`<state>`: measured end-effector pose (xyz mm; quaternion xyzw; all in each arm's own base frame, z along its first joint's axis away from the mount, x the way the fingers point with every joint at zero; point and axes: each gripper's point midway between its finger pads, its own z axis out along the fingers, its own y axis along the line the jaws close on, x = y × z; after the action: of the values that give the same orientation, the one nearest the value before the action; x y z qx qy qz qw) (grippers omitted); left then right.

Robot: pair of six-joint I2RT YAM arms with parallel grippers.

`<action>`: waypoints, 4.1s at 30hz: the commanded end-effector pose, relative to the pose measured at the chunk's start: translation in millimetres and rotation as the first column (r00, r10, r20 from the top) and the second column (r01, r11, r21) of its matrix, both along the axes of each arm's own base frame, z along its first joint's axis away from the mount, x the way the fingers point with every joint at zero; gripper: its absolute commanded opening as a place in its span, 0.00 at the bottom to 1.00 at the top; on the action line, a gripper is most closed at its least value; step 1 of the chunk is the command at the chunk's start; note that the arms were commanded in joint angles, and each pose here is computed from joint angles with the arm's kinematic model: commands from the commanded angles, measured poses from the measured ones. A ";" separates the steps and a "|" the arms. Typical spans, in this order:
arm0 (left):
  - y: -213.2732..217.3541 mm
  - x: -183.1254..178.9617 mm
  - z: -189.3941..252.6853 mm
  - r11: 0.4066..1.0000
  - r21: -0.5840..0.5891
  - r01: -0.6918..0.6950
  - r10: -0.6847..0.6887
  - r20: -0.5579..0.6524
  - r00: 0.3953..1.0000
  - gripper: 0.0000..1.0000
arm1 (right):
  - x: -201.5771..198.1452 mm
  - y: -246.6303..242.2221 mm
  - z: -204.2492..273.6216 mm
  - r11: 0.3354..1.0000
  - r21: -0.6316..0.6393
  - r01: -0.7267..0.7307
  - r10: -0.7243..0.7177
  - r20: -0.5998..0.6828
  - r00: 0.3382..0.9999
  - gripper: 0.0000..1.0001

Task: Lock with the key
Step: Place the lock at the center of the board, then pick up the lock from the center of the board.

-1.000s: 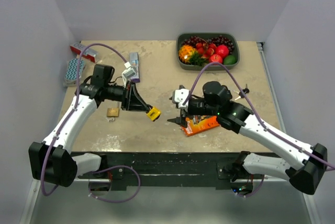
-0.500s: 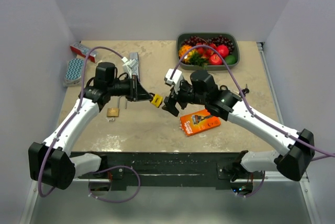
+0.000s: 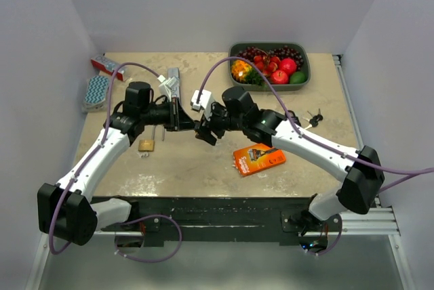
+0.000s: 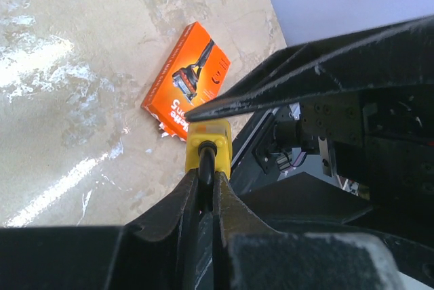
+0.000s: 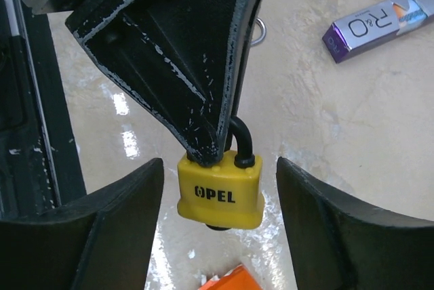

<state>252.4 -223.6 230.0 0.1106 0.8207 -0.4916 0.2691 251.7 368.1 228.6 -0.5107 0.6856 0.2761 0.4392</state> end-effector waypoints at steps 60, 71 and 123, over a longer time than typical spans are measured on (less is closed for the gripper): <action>181.2 61.0 41.4 0.832 0.345 -0.434 0.280 0.416 0.866 0.99 | 182.3 -166.7 -170.4 0.401 -0.310 0.862 -0.916 -0.151 0.372 0.00; 188.3 41.3 -22.1 0.825 0.523 -0.216 0.093 0.252 0.963 0.99 | 172.9 -172.6 -169.8 0.395 -0.337 0.855 -0.917 -0.202 0.344 0.66; 215.0 43.4 -225.0 0.433 0.879 -0.199 0.530 -0.070 0.845 0.77 | 115.2 -158.1 23.9 0.782 0.134 0.609 -0.615 0.009 0.788 0.99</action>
<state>290.1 -2.5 13.6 -0.0444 0.9899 0.0130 0.1340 368.0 208.2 240.5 -0.2459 0.7903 0.1383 0.5439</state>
